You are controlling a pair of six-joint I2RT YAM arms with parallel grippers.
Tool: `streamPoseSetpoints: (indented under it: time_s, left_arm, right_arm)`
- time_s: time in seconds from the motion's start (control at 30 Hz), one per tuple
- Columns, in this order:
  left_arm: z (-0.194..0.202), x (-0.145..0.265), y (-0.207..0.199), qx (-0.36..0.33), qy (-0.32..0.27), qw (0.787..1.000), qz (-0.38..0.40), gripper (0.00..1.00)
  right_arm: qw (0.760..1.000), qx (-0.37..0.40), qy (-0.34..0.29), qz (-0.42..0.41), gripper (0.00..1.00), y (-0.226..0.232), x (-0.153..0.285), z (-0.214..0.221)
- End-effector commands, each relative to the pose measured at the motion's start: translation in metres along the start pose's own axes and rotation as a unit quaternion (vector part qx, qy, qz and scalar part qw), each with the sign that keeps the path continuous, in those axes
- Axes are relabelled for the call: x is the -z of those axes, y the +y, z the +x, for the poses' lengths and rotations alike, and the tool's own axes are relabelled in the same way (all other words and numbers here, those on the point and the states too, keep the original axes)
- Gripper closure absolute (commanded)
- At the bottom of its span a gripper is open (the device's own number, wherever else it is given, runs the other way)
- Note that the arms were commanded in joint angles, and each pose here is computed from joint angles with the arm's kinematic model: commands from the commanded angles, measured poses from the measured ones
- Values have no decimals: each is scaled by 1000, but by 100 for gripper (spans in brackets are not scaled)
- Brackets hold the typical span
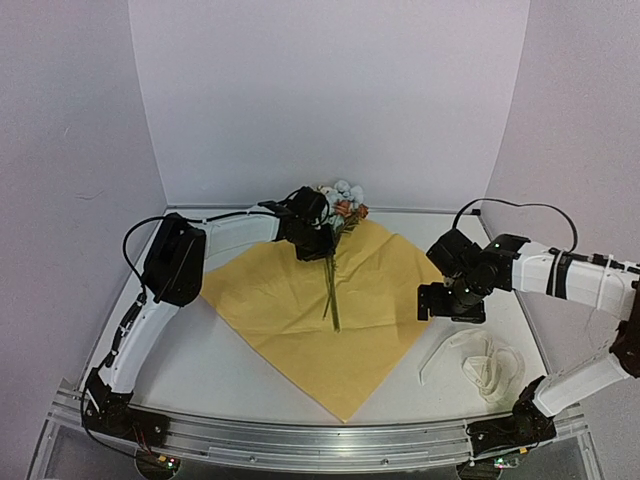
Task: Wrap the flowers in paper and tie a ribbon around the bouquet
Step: Place the fake flower on the flattened wrapping paper, then adjust the flattened wrapping paper at the center of the board.
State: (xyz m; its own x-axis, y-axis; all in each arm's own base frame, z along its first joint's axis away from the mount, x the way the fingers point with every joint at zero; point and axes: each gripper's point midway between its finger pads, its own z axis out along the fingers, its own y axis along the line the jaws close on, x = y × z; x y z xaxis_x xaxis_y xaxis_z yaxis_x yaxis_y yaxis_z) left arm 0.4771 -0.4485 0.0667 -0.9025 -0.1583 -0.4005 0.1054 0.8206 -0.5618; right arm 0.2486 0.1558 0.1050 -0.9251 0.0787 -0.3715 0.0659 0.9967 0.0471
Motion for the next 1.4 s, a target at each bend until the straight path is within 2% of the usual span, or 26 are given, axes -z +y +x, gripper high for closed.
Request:
streamPoseSetpoints:
  time_s: [0.0, 0.1, 0.3, 0.33, 0.6, 0.73, 0.9, 1.07, 1.2, 1.37]
  left_arm:
    - [-21, 4, -24, -7, -29, 998, 50, 99]
    - [-20, 1, -20, -2, -27, 998, 52, 91]
    - [-21, 1, -14, -1, -27, 998, 49, 63]
    - [-21, 2, -15, -1, -28, 998, 51, 61]
    - [-22, 16, -18, 4, -32, 998, 59, 56]
    - [-16, 26, -13, 2, -31, 998, 55, 50]
    - [-2, 31, -12, -30, -17, 998, 57, 39]
    - [10, 27, -18, -68, -14, 997, 43, 32]
    - [15, 21, -19, -106, -20, 994, -15, 29]
    - [18, 8, -1, -134, -29, 985, -103, 29]
  right_arm:
    - [1000, -6, 2, -1, 5, 4, 2, -5]
    - [1000, -7, 4, -1, 4, 4, 1, -4]
    - [1000, -8, 7, 0, 4, 3, 0, -2]
    - [1000, -8, 8, 0, 4, 2, 0, -1]
    - [1000, -3, 9, 0, 3, 3, -1, -1]
    - [1000, 6, 7, 6, 2, 5, -3, -5]
    - [1000, 25, -5, 14, 2, 10, -7, -21]
    - [999, 27, 18, 11, 2, 19, -27, -22]
    - [999, 18, 32, 19, 4, 20, -43, -16]
    - [999, 2, 37, 25, 6, 14, -51, -7]
